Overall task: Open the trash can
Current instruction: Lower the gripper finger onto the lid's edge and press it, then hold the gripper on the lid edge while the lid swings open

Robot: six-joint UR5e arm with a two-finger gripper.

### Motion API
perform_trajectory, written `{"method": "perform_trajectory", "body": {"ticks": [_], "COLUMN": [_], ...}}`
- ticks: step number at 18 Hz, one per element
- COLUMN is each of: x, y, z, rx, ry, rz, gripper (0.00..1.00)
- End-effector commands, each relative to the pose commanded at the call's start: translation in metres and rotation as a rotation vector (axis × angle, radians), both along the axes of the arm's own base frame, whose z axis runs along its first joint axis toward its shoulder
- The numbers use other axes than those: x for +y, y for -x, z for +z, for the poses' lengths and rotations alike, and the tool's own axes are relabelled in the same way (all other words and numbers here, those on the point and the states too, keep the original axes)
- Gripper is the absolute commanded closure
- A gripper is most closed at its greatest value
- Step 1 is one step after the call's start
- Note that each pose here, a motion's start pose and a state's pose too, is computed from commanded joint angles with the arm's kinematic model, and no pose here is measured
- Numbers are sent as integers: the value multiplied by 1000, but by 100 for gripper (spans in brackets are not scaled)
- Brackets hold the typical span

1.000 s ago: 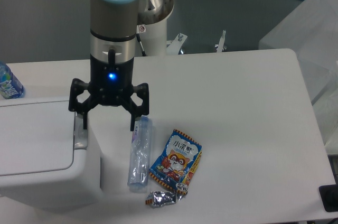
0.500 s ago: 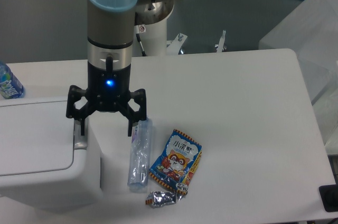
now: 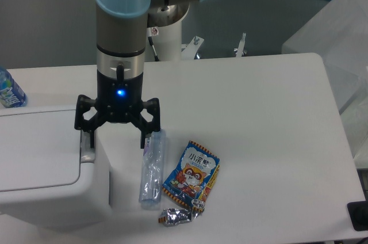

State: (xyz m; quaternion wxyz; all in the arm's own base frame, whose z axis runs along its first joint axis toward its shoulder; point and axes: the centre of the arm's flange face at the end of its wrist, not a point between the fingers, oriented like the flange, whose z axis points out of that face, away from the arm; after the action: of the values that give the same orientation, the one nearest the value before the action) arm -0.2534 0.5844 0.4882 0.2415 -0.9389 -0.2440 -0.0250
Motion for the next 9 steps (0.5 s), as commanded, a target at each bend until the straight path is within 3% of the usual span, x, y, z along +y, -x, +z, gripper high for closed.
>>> {"method": "perform_trajectory", "body": {"ticks": [9], "x": [0], "y": [0], "z": [-4], "rx": [-3], "ry": [4], "rz": [0], "gripper": [0]}}
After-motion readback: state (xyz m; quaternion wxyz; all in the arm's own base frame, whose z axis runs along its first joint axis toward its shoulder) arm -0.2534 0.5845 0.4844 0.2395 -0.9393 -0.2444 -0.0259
